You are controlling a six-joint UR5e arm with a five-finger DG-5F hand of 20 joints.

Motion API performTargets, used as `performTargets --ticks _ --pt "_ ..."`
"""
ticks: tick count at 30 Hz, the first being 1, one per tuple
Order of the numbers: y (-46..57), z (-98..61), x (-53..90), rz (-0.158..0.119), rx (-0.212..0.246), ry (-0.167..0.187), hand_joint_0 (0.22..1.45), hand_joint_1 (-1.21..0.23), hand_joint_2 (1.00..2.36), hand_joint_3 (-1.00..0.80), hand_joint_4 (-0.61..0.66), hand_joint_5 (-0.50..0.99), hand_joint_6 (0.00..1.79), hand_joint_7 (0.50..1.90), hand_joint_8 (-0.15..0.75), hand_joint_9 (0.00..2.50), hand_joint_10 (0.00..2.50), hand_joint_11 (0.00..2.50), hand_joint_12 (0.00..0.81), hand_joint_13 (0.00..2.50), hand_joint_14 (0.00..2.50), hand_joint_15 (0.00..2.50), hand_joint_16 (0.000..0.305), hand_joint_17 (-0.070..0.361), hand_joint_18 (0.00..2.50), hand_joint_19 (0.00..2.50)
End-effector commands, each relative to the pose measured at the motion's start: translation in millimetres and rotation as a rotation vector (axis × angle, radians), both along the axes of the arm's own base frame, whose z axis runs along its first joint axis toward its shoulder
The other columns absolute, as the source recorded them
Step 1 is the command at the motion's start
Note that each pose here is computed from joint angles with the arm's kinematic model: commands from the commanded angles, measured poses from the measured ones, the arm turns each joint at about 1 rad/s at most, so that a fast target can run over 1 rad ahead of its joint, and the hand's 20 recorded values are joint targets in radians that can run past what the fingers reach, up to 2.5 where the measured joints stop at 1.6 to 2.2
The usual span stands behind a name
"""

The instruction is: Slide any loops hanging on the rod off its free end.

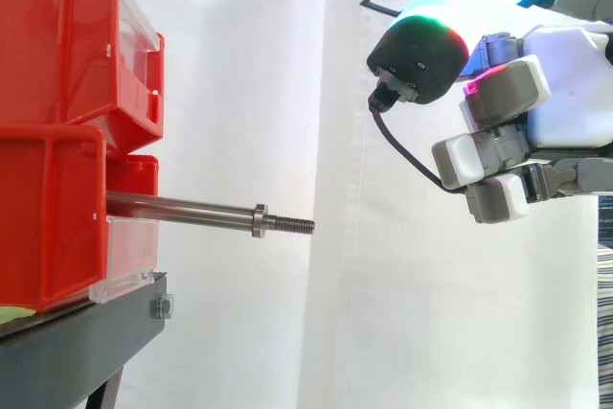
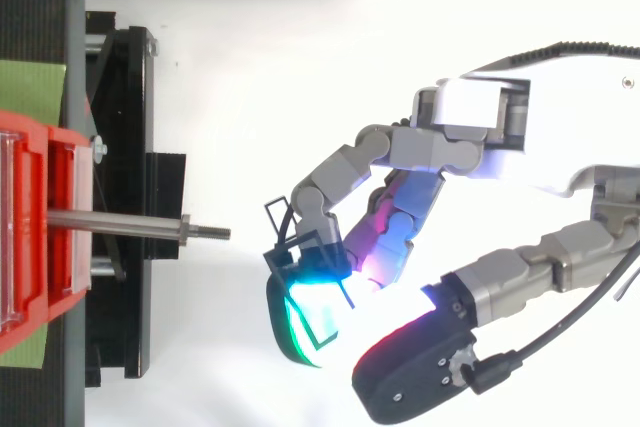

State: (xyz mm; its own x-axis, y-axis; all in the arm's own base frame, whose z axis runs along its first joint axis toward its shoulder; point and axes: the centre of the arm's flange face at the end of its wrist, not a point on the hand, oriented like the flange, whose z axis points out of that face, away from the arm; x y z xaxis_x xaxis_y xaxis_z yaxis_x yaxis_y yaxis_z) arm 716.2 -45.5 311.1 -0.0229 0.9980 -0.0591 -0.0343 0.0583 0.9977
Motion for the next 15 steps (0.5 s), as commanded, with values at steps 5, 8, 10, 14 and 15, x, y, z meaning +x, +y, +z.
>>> performTargets --ticks 5,8,10,14,15 --pt "0.0 0.0 -0.1 0.0 0.0 0.001 0.6 -0.78 1.01 -0.04 -0.06 -0.12 0.9 1.09 0.366 1.22 0.01 0.64 0.368 1.0 0.01 0.38 0.054 0.122 0.94 0.65" --pt "0.0 0.0 -0.1 0.0 0.0 0.001 0.6 -0.78 1.01 -0.04 -0.06 -0.12 0.9 1.1 0.367 1.22 0.01 0.64 0.37 1.0 0.01 0.39 0.054 0.122 0.95 0.65" --pt "0.1 0.2 0.0 0.001 0.0 -0.001 0.6 -0.78 1.01 -0.04 -0.06 -0.12 0.9 1.09 0.362 1.23 0.01 0.63 0.373 1.01 0.01 0.39 0.055 0.123 0.95 0.65" --pt "0.0 0.2 0.0 0.0 0.0 -0.001 0.6 -0.78 1.01 -0.04 -0.06 -0.12 0.9 1.09 0.363 1.23 0.01 0.64 0.372 1.01 0.01 0.39 0.055 0.123 0.96 0.65" --pt "0.0 -1.1 0.1 0.0 0.0 0.002 0.6 -0.78 1.02 -0.05 -0.06 -0.12 0.9 1.09 0.363 1.23 0.01 0.65 0.371 1.01 0.01 0.39 0.055 0.123 0.96 0.64"
